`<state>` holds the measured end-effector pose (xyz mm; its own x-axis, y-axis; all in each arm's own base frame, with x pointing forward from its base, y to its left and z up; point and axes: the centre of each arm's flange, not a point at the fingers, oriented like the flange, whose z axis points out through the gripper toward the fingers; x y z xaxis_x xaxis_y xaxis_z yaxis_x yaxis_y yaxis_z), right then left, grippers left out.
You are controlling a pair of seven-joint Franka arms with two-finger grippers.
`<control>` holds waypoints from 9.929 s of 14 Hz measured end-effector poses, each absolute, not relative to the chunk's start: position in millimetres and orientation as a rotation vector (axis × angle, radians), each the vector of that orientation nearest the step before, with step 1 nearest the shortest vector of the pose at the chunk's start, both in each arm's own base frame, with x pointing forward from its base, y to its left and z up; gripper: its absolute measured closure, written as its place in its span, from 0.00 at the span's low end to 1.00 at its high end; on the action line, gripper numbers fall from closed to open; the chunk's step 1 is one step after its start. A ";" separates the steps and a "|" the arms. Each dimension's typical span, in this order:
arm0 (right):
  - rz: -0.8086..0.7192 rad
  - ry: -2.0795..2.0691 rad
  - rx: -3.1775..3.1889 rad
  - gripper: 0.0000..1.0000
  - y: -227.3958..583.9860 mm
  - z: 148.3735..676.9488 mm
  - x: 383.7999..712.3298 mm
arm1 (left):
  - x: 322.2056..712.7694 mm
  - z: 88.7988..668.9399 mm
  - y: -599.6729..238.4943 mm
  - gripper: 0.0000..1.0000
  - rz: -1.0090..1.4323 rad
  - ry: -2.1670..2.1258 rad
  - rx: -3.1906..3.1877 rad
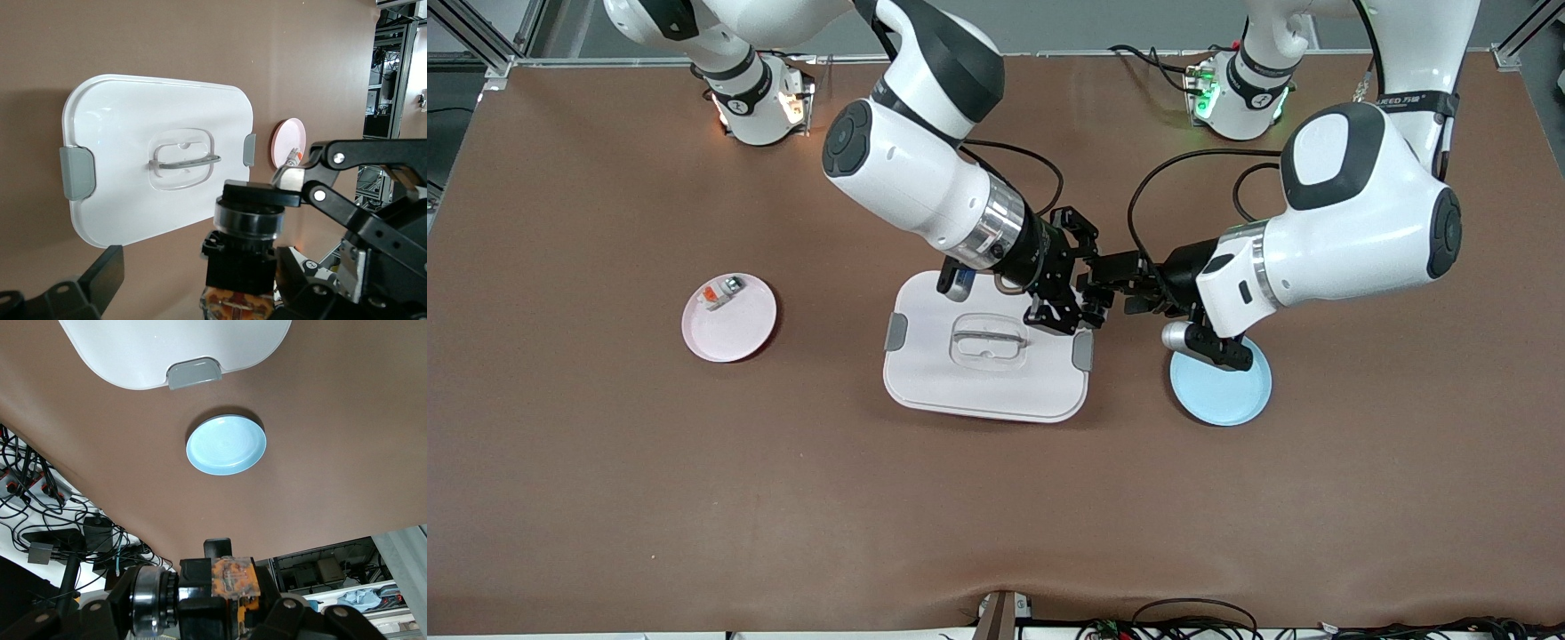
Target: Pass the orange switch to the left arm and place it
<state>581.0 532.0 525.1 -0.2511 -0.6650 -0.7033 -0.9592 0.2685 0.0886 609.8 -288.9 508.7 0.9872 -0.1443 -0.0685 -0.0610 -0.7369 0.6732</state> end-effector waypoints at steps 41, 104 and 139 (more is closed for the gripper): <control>0.488 0.991 -2.869 0.00 298.5 518.9 628.9 | 584.2 554.8 -14.7 0.59 -0.386 0.760 2.988; 0.306 0.168 -3.106 0.00 -5.2 615.7 580.2 | 628.8 252.7 -132.2 0.00 0.032 1.034 3.096; 0.049 0.153 -3.113 0.00 -3.7 635.6 567.8 | 624.1 458.6 -21.8 0.00 0.119 -0.030 3.167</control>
